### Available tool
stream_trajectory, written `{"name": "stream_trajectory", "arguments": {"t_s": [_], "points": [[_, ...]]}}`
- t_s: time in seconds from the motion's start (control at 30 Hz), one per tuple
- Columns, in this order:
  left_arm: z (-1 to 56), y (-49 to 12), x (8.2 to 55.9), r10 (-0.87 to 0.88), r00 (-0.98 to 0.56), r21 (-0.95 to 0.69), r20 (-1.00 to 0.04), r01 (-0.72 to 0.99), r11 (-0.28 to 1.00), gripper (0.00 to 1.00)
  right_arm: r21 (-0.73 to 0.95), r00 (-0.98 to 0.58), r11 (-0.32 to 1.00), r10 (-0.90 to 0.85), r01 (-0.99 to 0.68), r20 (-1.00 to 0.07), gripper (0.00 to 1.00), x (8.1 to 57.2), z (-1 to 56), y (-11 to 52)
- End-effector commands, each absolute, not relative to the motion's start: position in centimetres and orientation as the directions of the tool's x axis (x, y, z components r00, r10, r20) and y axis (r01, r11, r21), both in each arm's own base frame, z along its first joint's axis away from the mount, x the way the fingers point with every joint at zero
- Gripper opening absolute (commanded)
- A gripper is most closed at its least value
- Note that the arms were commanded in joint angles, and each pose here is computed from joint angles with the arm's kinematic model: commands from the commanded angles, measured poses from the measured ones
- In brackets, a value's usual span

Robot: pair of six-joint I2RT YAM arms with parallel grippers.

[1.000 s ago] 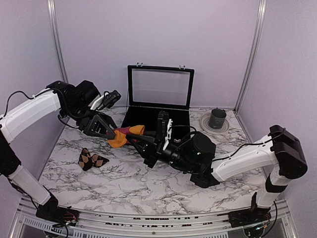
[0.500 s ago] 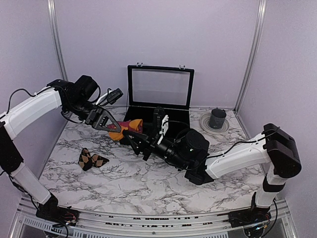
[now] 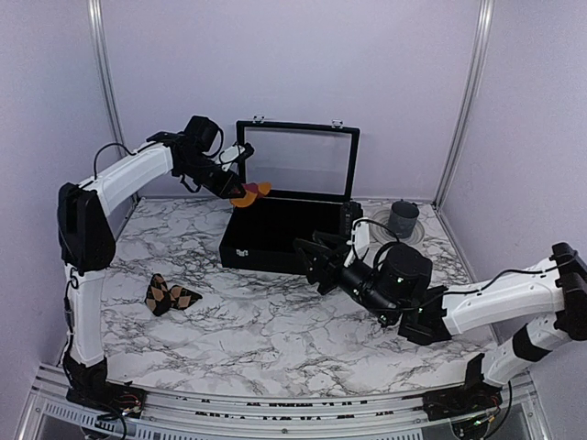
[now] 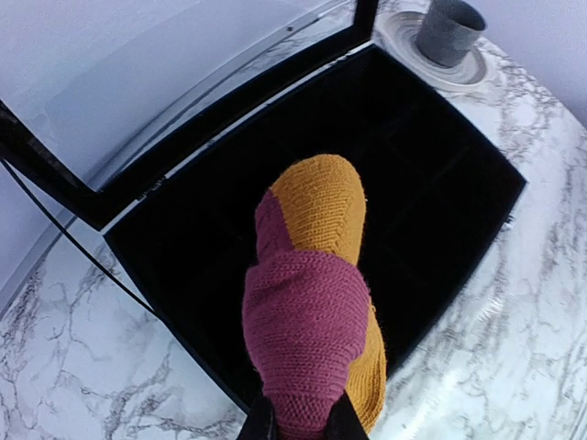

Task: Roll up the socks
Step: Place the sock in the storage box.

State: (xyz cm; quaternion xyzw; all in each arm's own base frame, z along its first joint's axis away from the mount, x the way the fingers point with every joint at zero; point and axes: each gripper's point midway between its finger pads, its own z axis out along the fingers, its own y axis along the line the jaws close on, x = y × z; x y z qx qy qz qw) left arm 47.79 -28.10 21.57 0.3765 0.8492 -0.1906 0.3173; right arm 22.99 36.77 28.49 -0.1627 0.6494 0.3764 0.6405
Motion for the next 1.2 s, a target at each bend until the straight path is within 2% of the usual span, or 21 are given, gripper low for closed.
{"name": "stream_trajectory", "arguments": {"t_s": [0.0, 0.33, 0.67, 0.8, 0.9, 1.03, 1.17], "points": [[17.6, -27.4, 52.6, 0.573, -0.517, 0.050, -0.636, 0.713, 0.699, 0.00, 0.306, -0.209, 0.768, 0.226, -0.563, -0.951, 0.49, 24.0, 25.0, 33.4], [13.4, -27.1, 59.1, 0.622, -0.448, 0.248, -0.643, 0.646, 0.722, 0.00, 0.343, -0.269, 0.793, 0.234, -0.503, -0.934, 0.43, 23.8, 22.8, 29.7], [8.7, -27.4, 60.8, 0.721, -0.403, 0.380, -0.564, 0.648, 0.660, 0.00, 0.334, -0.332, 0.802, 0.182, -0.494, -0.926, 0.42, 25.0, 20.4, 29.8], [8.4, -27.7, 60.5, 0.736, -0.392, 0.390, -0.552, 0.659, 0.643, 0.00, 0.294, -0.363, 0.822, 0.116, -0.488, -0.925, 0.41, 28.1, 18.9, 31.0], [8.2, -27.7, 60.0, 0.749, -0.391, 0.389, -0.535, 0.673, 0.629, 0.00, 0.252, -0.465, 0.852, 0.012, -0.458, -0.885, 0.40, 32.3, 16.0, 32.6], [7.5, -27.5, 59.2, 0.765, -0.400, 0.374, -0.505, 0.697, 0.612, 0.00, 0.204, -0.530, 0.875, -0.069, -0.440, -0.845, 0.39, 38.8, 14.8, 35.0], [5.9, -27.0, 58.0, 0.792, -0.413, 0.356, -0.449, 0.730, 0.583, 0.00, 0.177, -0.583, 0.875, -0.139, -0.451, -0.801, 0.39, 42.6, 12.3, 37.4]]}}
